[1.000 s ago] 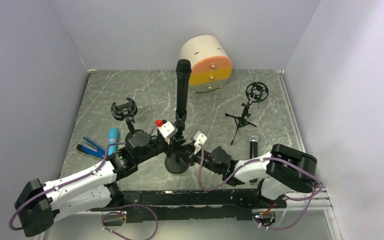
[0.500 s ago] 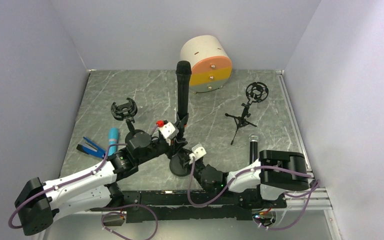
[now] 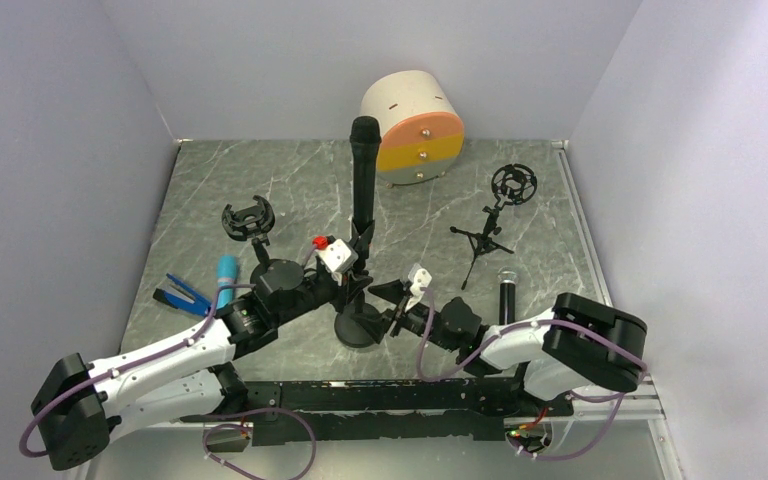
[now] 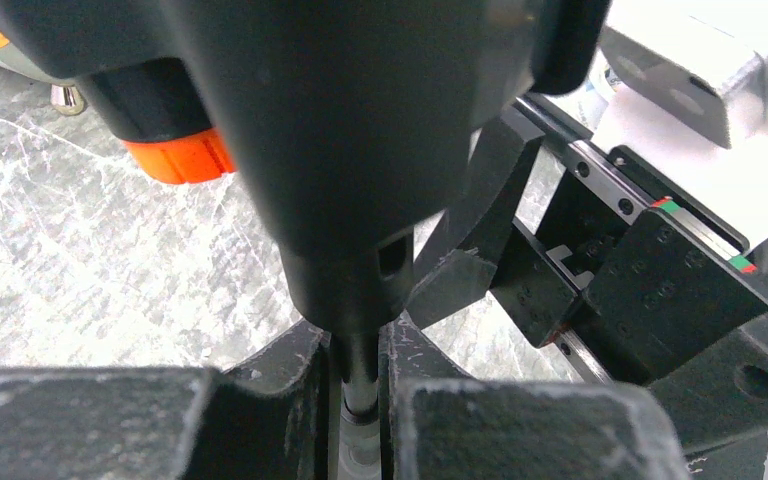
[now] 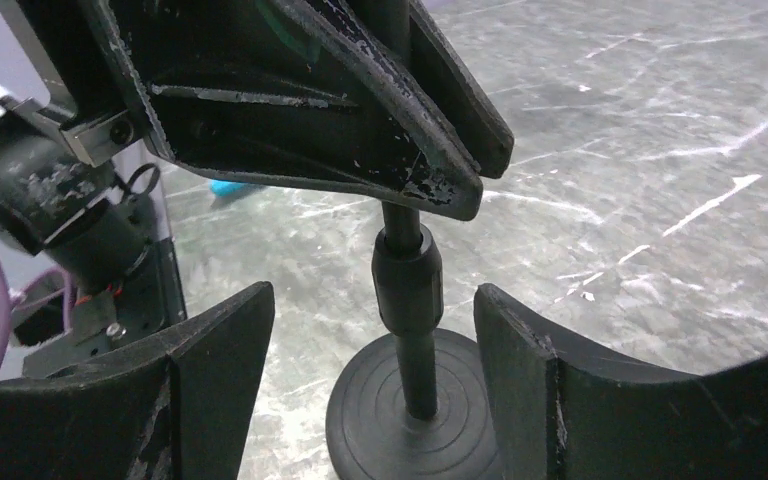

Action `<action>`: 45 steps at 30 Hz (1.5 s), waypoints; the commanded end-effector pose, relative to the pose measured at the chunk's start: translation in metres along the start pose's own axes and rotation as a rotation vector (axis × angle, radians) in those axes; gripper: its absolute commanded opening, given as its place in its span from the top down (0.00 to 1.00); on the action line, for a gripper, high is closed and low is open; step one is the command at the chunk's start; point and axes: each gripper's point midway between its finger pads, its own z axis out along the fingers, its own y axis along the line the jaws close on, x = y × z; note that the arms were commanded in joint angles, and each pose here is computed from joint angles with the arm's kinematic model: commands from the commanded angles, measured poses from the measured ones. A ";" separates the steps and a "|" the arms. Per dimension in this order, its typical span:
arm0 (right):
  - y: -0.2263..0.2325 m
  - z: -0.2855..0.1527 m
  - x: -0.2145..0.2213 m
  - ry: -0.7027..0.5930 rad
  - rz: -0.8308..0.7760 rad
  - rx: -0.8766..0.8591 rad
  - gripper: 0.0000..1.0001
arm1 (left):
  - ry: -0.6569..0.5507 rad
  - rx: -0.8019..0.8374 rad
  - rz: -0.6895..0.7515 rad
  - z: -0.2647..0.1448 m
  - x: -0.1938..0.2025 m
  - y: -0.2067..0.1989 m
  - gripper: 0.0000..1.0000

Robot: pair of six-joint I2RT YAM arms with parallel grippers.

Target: Remove the microphone from the stand

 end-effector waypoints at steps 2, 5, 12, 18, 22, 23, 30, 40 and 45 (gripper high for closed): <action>0.019 0.004 -0.010 0.012 -0.021 -0.187 0.25 | -0.167 0.004 0.025 0.001 -0.058 -0.002 0.97; 0.015 0.012 -0.009 0.038 -0.049 -0.171 0.29 | -0.174 0.000 0.022 0.001 -0.059 -0.001 0.98; 0.013 0.021 0.000 0.048 -0.024 -0.163 0.39 | -0.167 -0.002 0.020 0.002 -0.059 -0.001 0.97; 0.003 0.025 -0.003 0.032 -0.037 -0.059 0.74 | -0.172 -0.024 0.023 -0.002 -0.059 0.003 0.97; -0.012 0.024 -0.007 0.005 -0.047 0.099 0.96 | -0.172 -0.037 0.018 -0.001 -0.059 0.005 0.97; -0.013 0.023 -0.008 -0.005 -0.045 0.130 0.99 | -0.172 -0.038 0.015 -0.001 -0.059 0.005 0.97; -0.014 0.014 -0.016 -0.081 -0.082 0.385 1.00 | -0.178 -0.066 -0.006 0.001 -0.058 0.009 0.97; -0.022 0.004 -0.012 -0.108 -0.031 0.532 1.00 | -0.174 -0.106 -0.025 -0.003 -0.056 0.016 0.97; -0.011 0.004 -0.012 -0.108 -0.042 0.448 0.85 | -0.165 -0.100 -0.017 -0.002 -0.054 0.015 0.97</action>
